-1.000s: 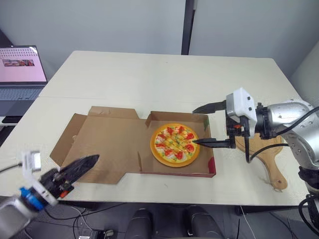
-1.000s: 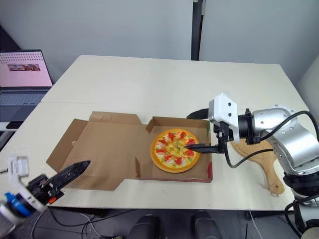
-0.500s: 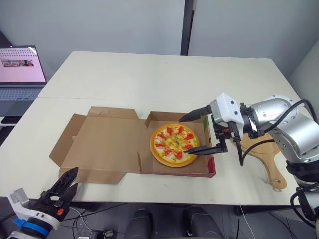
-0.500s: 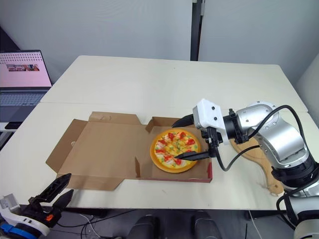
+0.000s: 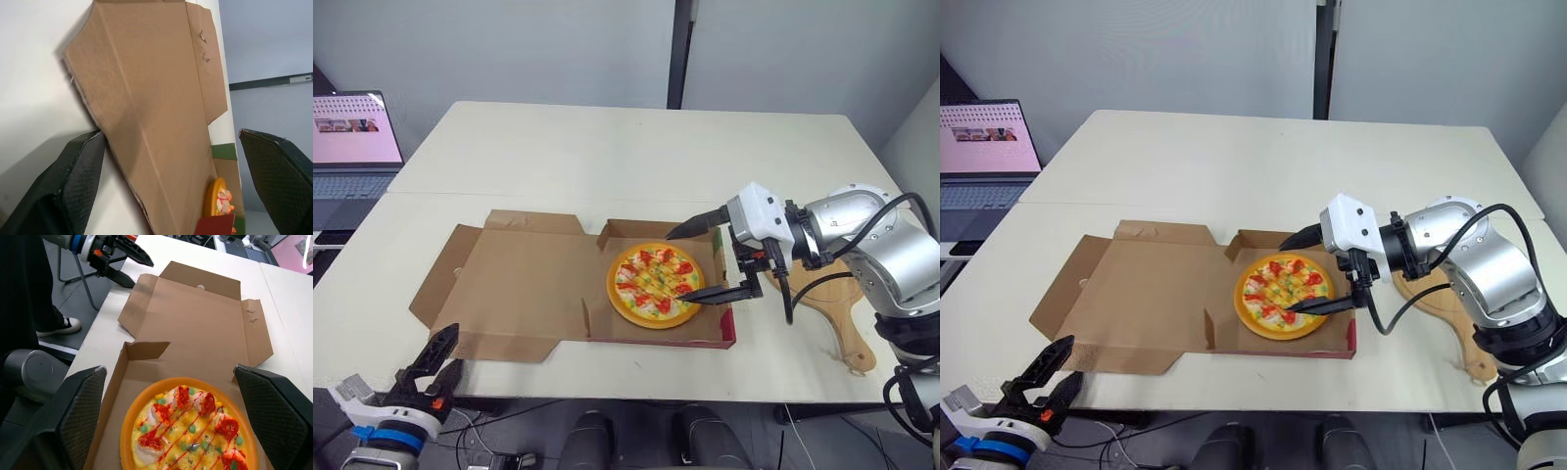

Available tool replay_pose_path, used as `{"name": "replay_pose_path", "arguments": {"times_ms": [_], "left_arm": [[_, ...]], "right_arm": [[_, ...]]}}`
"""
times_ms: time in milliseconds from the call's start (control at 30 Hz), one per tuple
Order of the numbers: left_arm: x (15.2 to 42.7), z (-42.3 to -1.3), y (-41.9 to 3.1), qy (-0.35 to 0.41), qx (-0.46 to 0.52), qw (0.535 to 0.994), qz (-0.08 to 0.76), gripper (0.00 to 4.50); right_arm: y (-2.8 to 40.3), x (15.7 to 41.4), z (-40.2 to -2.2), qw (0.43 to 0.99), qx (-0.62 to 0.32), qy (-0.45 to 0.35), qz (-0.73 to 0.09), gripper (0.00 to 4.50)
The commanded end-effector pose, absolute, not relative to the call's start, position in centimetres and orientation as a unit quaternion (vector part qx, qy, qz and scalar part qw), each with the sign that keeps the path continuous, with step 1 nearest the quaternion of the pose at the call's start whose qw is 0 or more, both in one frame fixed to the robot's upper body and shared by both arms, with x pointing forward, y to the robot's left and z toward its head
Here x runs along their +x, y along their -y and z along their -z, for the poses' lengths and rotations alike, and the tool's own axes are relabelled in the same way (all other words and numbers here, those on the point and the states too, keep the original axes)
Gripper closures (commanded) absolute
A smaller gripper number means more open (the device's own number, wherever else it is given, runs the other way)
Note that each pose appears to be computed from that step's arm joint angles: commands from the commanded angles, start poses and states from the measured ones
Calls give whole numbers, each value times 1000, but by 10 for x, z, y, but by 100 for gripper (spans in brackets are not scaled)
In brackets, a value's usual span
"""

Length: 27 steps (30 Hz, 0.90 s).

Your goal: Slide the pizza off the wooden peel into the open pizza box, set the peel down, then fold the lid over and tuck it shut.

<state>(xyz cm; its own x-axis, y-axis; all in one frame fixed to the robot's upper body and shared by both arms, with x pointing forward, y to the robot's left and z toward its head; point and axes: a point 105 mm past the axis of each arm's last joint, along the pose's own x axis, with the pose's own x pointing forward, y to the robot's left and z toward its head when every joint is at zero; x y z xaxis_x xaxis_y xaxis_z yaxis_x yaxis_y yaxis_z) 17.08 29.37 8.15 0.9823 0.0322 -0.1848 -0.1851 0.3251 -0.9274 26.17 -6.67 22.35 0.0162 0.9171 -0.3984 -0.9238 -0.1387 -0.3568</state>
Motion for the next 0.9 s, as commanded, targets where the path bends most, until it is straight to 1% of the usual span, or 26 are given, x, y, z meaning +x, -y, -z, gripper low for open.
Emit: {"name": "replay_pose_path", "arguments": {"times_ms": [33,167,200,233,367,467,633,667,767,900], "left_arm": [[178,-83,-299,-52,-571,816,-72,0],[181,-86,-309,-34,-563,822,-78,0],[180,-85,-314,-31,-561,823,-84,40],[180,-85,-318,-28,-560,824,-85,59],[184,-86,-326,-20,-557,826,-83,179],[187,-86,-327,-19,-555,828,-79,282],[190,-85,-326,-25,-548,833,-73,438],[190,-85,-326,-27,-546,835,-71,447],[189,-85,-326,-29,-540,838,-70,447],[189,-92,-324,-32,-523,850,-60,447]], "right_arm": [[64,260,-232,648,-295,16,-702,2],[64,261,-232,647,-296,16,-702,2],[64,261,-232,648,-297,15,-702,0],[64,262,-232,648,-297,15,-701,0],[65,262,-231,650,-296,14,-700,0],[65,261,-231,650,-295,14,-700,0],[66,262,-230,653,-294,13,-697,0],[66,262,-230,655,-294,13,-696,0],[67,263,-230,657,-295,15,-693,0],[67,269,-232,677,-294,29,-674,0]]}}
